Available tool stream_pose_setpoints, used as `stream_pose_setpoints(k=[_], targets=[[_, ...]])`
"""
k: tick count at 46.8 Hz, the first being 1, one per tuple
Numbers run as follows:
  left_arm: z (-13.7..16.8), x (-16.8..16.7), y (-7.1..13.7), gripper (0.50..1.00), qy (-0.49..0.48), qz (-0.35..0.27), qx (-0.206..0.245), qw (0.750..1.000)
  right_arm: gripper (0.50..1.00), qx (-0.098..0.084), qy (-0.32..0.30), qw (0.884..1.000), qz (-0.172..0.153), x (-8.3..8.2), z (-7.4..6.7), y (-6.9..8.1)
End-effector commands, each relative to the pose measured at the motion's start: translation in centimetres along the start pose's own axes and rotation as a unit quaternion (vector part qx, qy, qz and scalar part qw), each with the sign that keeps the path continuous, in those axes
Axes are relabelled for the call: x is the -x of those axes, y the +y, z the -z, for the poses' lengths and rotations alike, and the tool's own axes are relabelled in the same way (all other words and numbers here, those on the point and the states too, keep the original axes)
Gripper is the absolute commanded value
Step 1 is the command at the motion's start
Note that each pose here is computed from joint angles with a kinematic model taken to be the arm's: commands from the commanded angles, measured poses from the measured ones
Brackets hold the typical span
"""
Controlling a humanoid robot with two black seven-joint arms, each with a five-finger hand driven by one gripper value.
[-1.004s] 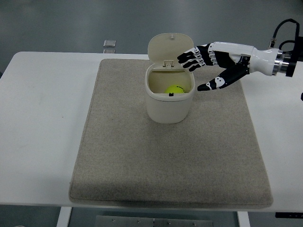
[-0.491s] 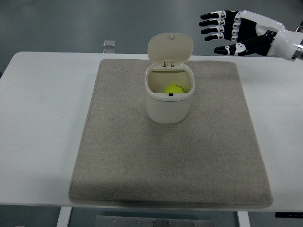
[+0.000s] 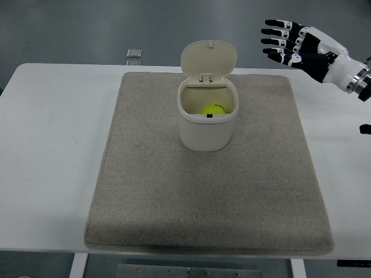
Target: Pick up the tennis ball and place it in the box.
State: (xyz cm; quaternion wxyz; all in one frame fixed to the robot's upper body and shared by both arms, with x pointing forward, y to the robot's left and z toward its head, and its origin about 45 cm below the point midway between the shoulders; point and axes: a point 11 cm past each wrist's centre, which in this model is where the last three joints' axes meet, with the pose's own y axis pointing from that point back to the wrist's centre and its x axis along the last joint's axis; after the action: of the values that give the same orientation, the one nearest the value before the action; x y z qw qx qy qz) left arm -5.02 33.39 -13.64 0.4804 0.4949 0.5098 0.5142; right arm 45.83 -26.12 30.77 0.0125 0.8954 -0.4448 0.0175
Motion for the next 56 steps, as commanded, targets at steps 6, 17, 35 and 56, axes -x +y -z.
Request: stream_pose_setpoints(k=[6, 17, 35, 56], targets=[[0.0, 0.0, 0.0, 0.996, 0.000, 0.000, 0.000, 1.000, 0.860, 0.050, -0.052, 0.996, -0.058, -1.1, -3.4, 0.2], [0.0, 0.0, 0.0, 0.996, 0.000, 0.000, 0.000, 1.000, 0.860, 0.099, -0.126, 0.982, -0.102, -2.6, -6.1, 0.7], [0.0, 0.0, 0.0, 0.996, 0.000, 0.000, 0.000, 1.000, 0.860, 0.064, -0.270, 0.950, -0.140, -3.4, -5.5, 0.6], [0.0, 0.0, 0.0, 0.996, 0.000, 0.000, 0.000, 1.000, 0.923, 0.047, -0.274, 0.951, -0.135, -3.0, -4.9, 0.0]])
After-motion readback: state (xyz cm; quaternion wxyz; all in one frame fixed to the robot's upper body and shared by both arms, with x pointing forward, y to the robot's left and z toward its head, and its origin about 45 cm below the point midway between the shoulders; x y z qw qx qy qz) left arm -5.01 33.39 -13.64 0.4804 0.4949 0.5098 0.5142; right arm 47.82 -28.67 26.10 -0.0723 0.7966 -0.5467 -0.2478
